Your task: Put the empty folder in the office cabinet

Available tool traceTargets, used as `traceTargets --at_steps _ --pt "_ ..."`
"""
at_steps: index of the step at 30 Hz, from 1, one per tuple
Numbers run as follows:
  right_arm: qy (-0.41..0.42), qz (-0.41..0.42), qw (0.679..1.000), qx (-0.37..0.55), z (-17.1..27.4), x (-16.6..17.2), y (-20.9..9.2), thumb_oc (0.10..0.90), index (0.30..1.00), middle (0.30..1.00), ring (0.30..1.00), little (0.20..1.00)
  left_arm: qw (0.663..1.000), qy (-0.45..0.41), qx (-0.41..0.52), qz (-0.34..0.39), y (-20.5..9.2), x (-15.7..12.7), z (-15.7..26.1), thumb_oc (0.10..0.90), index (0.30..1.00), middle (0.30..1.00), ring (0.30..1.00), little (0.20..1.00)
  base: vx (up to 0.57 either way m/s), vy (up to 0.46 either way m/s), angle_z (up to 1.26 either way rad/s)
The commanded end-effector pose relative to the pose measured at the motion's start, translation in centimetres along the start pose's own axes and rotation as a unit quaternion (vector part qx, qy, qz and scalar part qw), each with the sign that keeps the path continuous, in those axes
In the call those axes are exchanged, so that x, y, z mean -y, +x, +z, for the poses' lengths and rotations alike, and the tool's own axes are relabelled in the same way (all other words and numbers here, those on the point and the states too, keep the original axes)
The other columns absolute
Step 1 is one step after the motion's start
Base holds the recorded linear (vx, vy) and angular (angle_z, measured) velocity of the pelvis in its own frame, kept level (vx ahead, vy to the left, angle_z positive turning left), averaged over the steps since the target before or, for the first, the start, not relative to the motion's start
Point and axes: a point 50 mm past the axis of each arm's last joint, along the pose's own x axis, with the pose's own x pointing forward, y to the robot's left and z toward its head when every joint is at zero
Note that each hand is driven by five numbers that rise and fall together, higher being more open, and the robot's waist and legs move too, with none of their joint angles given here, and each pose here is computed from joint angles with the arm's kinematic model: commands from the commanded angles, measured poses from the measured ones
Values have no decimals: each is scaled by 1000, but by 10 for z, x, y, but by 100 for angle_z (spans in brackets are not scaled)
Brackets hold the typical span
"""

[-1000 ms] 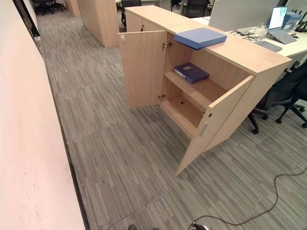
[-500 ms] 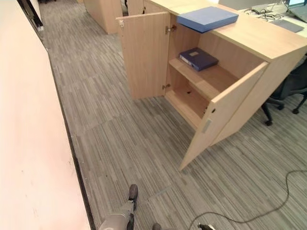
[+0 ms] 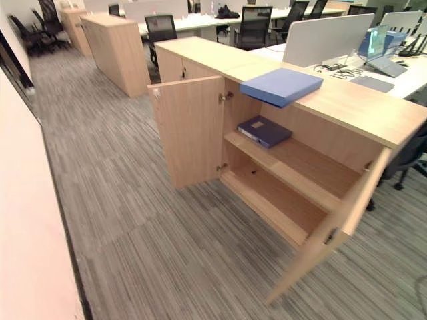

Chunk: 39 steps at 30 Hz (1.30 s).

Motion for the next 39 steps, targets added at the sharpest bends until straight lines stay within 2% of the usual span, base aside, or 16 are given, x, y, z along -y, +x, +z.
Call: traceTargets --at_steps 1,8,9,14,15,18,19,22,28,31,33,39 --pt "44 -8 991 128 74 7 -2 800 900 900 900 900 999 3 8 31 1 -16 2 800 900 900 900 900 191 22 39" --pt "67 -16 988 135 79 14 -2 800 900 900 900 900 999 29 7 16 0 -7 0 800 900 900 900 900 276 -56 44" --pt "115 -31 985 123 70 21 -2 800 900 900 900 900 999 51 -9 0 -1 0 -7 800 900 900 900 900 761 -150 24" --pt "134 -38 985 97 54 23 0 800 900 900 900 900 998 53 -47 1 -3 -2 -27 800 900 900 900 900 592 -134 39" --pt "136 -39 987 71 38 20 1 800 900 900 900 900 997 47 -63 -3 -5 1 -37 800 900 900 900 900 557 -183 9" --pt "135 -39 989 51 28 18 2 800 900 900 900 900 997 41 -68 -6 -5 4 -39 800 900 900 900 900 577 -236 13" --pt "130 -37 991 23 14 15 2 800 900 900 900 900 998 42 -48 -7 -4 6 -27 800 900 900 900 900 457 -252 -14" --pt "137 -34 990 19 12 12 2 800 900 900 900 900 999 42 -31 -2 -1 3 -15 800 900 900 900 900 434 -274 -26" --pt "142 -34 989 -6 -2 6 1 800 900 900 900 900 998 29 57 18 2 -3 38 800 900 900 900 900 348 -235 -5" --pt "143 -36 989 -1 2 7 2 800 900 900 900 900 997 -2 76 24 1 -6 50 800 900 900 900 900 245 -201 -41" --pt "146 -31 989 -1 3 5 2 800 900 900 900 900 995 -54 84 21 1 -7 56 800 900 900 900 900 215 -123 -69" --pt "132 -24 991 6 3 2 1 800 900 900 900 900 986 -97 133 26 -3 -12 82 800 900 900 900 900 160 -29 -77"
